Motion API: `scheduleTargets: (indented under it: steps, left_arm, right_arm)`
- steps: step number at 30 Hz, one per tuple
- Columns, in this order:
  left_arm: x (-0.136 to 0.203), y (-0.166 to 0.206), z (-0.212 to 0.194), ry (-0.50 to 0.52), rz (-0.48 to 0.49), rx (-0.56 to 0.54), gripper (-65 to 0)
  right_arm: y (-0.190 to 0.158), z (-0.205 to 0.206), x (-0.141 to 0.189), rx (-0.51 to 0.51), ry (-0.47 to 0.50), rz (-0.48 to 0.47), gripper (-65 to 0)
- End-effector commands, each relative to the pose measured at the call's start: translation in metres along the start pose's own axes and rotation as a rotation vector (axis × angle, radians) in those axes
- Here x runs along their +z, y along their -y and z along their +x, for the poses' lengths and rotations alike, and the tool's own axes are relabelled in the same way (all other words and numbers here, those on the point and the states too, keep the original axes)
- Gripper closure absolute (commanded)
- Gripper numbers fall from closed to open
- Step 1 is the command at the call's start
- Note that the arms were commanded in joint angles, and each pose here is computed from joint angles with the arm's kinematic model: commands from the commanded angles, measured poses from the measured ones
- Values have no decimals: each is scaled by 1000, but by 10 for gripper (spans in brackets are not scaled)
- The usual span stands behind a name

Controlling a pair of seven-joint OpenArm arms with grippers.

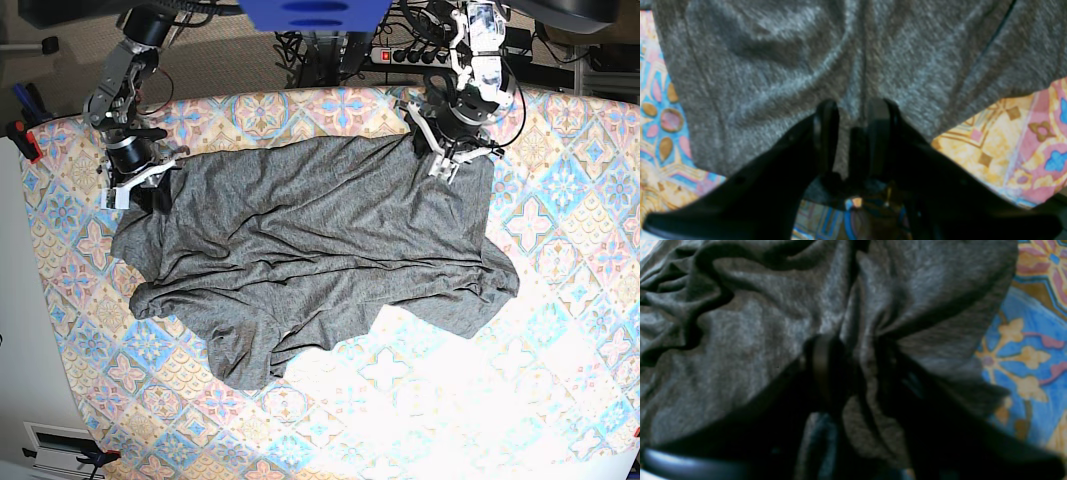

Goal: Layout the t-shirt on the table in an organized manner, then fold the t-shirt properly
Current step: 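Pull the shirt edge with the right gripper away from the left gripper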

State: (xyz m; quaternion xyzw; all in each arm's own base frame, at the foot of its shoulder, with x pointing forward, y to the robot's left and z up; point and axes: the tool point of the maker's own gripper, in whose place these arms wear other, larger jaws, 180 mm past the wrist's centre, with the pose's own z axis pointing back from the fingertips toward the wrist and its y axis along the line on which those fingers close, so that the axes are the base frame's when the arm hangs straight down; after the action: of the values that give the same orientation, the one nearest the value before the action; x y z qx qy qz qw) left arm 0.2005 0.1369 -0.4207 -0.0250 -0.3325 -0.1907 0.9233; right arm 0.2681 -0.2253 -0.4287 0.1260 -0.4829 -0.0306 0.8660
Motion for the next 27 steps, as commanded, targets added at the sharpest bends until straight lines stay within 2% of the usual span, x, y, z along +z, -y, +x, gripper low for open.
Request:
scheduleTargets:
  steps: [1,3,8,12,14,20,27]
  left_arm:
    - [3,-3,10,39,9,-1,-169]
    - [3,-3,10,39,9,-1,-169]
    - [3,-3,10,39,9,-1,-169]
    - [3,-3,10,37,9,0,-168]
    - [3,-3,10,37,9,0,-168]
    - [3,-1,10,38,5,-2,-168]
    - [2,-1,8,31,4,-5,-176]
  right_arm:
    - [-2,-4,0,20,-30,15,-73]
    - [5,-3,3,12,-24,-5,0]
    - [50,7,26,-37,26,-138,0]
    - [96,9,62,-97,73,-291,0]
    - [116,5,79,-129,66,-361,0]
    - [116,34,57,-153,86,-345,0]
    - [115,37,56,-151,93,-341,0]
